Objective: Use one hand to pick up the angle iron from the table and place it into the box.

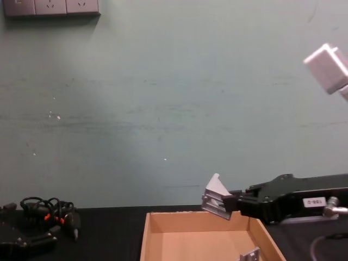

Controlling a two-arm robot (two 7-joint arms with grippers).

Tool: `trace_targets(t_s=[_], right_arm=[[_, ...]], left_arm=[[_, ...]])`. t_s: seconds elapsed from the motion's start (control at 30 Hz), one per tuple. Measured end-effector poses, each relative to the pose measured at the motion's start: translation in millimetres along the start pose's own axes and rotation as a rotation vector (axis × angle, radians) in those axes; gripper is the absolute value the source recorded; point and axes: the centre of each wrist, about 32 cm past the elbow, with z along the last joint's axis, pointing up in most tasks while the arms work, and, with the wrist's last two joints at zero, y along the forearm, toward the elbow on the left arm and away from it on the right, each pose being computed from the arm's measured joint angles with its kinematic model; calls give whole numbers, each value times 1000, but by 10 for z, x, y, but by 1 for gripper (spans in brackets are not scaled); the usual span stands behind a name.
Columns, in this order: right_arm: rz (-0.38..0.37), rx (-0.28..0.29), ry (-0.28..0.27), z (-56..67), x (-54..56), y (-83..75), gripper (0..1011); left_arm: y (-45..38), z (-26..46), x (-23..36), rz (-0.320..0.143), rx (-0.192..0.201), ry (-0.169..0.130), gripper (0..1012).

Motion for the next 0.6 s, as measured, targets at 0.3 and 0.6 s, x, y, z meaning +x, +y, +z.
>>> trace_targets(t_s=[0.3, 0.6], right_arm=[[-21, -60, 57, -53, 115, 251, 86], [15, -126, 72, -124, 172, 462, 86]], left_arm=[[0, 0, 0, 0, 0, 0, 1000], [0, 0, 0, 0, 0, 0, 1000]])
